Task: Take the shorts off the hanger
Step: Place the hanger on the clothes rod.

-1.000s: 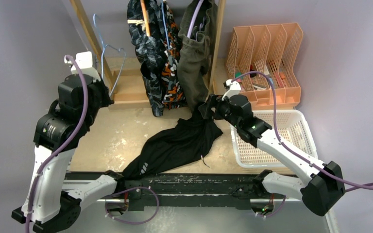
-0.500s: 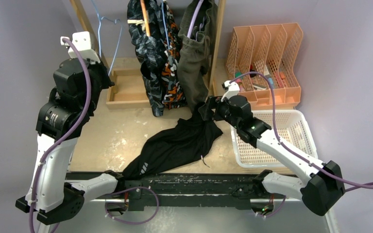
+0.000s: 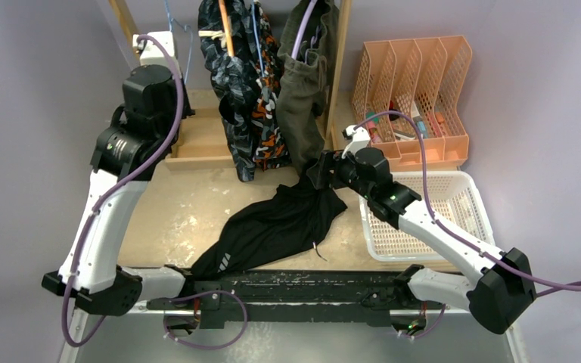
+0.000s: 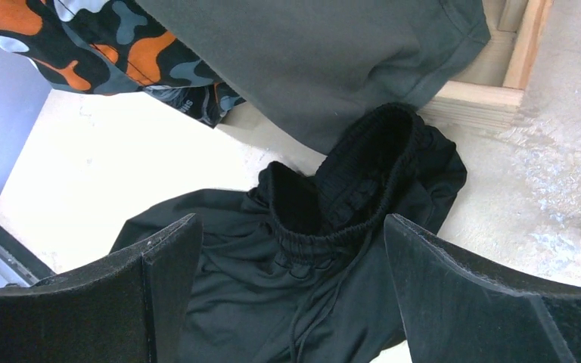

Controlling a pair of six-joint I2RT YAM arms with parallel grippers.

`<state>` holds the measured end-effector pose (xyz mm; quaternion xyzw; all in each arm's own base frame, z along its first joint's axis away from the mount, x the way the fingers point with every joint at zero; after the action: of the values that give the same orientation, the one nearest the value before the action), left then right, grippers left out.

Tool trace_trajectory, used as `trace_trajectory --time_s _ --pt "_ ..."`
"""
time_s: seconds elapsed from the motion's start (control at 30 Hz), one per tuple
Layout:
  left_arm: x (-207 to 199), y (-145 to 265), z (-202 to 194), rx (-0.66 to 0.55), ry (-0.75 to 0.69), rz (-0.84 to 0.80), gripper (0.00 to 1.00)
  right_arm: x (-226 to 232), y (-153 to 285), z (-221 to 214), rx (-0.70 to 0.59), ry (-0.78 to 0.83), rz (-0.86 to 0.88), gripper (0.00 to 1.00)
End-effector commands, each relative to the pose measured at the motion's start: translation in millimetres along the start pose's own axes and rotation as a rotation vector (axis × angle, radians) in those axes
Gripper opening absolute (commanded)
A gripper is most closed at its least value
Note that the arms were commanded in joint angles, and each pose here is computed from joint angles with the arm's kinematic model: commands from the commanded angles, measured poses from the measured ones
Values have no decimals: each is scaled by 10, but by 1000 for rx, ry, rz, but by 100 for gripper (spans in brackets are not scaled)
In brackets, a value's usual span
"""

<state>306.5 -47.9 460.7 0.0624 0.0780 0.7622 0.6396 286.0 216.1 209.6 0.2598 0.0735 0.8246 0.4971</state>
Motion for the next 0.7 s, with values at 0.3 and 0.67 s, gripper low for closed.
trace_trajectory --time_s 0.3,0.67 --pt "-130 -243 339 -61 -67 -1 0 91 9 204 -48 15 33 91" --pt "30 -469 153 23 -33 -5 0 70 28 136 -24 31 30 91"
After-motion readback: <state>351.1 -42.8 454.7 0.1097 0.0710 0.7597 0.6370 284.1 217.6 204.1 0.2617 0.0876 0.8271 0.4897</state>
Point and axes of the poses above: each gripper's point midway between its finger pads, its own y axis back along the fingers, its own x axis along the line the jaws close on, z = x × y, the point moved 2 cm from there along y, back along the fingers, and after that the axes turned 1 degree about y, right-handed, at the moved point
